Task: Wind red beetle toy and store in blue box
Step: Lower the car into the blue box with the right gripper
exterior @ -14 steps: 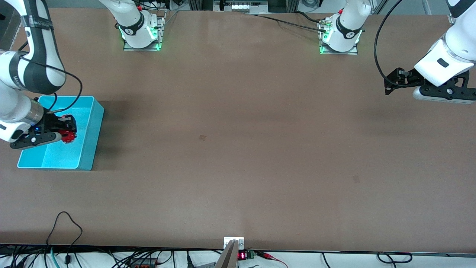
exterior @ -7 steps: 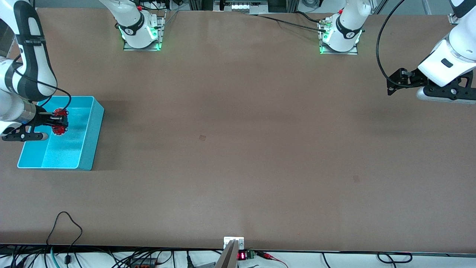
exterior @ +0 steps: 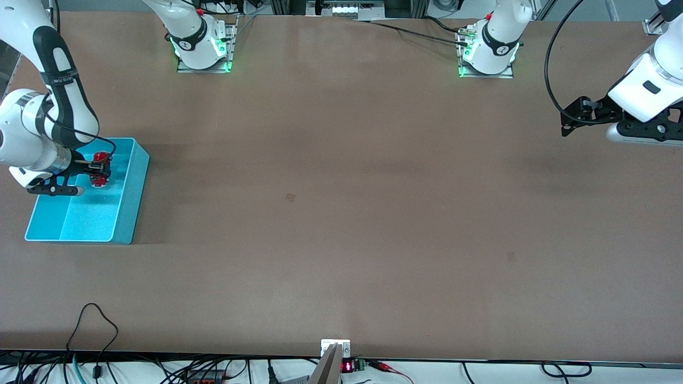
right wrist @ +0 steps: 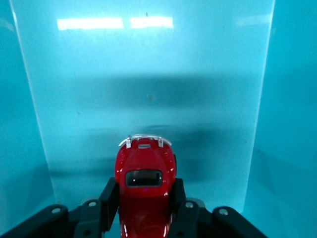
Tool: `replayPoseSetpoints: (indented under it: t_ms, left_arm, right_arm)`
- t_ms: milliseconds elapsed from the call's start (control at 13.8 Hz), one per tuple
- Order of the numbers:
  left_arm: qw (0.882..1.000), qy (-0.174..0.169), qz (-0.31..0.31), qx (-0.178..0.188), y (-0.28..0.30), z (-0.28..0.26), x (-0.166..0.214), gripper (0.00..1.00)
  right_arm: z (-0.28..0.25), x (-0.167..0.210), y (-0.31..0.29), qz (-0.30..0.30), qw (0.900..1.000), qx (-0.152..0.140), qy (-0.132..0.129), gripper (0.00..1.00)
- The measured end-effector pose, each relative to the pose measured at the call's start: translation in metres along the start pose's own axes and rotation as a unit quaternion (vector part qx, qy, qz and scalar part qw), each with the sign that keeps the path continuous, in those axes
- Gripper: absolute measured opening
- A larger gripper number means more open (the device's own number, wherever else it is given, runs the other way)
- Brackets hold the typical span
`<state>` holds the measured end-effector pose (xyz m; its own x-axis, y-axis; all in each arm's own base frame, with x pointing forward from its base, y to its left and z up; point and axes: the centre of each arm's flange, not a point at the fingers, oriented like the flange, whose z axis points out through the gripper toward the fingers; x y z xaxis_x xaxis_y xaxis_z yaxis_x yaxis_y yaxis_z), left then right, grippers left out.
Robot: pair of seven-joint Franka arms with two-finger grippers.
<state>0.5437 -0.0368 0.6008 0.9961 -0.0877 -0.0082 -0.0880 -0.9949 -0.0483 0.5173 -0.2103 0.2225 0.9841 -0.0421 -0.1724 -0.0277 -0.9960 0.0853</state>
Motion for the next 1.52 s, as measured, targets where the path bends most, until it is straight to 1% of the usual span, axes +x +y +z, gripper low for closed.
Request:
replayPoseSetpoints:
  t_ms: [144,289,722,1011,1083,1155,1300,1372,1444,1516]
  left_arm:
    - [1.0,0.001,0.0,0.0,0.0,-0.001,0.0,1.0]
    - [1.0,0.002,0.001,0.0,0.001,-0.002,0.0,1.0]
    - [1.0,0.001,0.001,0.0,0.002,-0.002,0.0,1.0]
    - [1.0,-0.012,0.003,0.0,0.004,0.001,-0.003,1.0]
    - [1.0,-0.014,0.003,0.0,0.004,0.001,-0.003,1.0]
    - [1.0,-0.016,0.003,0.0,0.004,0.002,-0.003,1.0]
    - [1.0,-0.018,0.003,0.0,0.004,0.005,-0.001,1.0]
    - [1.0,-0.02,0.004,0.0,0.005,0.007,0.0,1.0]
    - [1.0,-0.022,0.004,0.0,0.005,0.009,0.001,1.0]
    - [1.0,-0.022,0.004,0.0,0.005,0.009,0.001,1.0]
  right_arm:
    - [0.009,-0.008,0.001,0.003,1.0,0.004,-0.009,0.48]
    - [0.014,-0.012,0.002,0.007,1.0,0.005,-0.012,0.48]
    - [0.022,-0.016,0.007,0.012,1.0,0.002,-0.004,0.48]
    - [0.032,-0.014,0.006,0.011,1.0,0.0,-0.002,0.48]
    - [0.032,-0.014,0.006,0.012,1.0,-0.001,-0.001,0.52]
    - [0.032,-0.014,0.006,0.012,1.0,-0.001,-0.001,0.63]
    - [0.031,-0.013,0.006,0.012,1.0,-0.001,0.001,0.8]
    - [0.029,-0.012,0.007,0.012,1.0,-0.002,0.004,0.91]
    - [0.025,-0.011,0.008,0.012,1.0,-0.003,0.009,0.99]
    - [0.016,-0.007,0.009,0.012,1.0,-0.006,0.019,0.99]
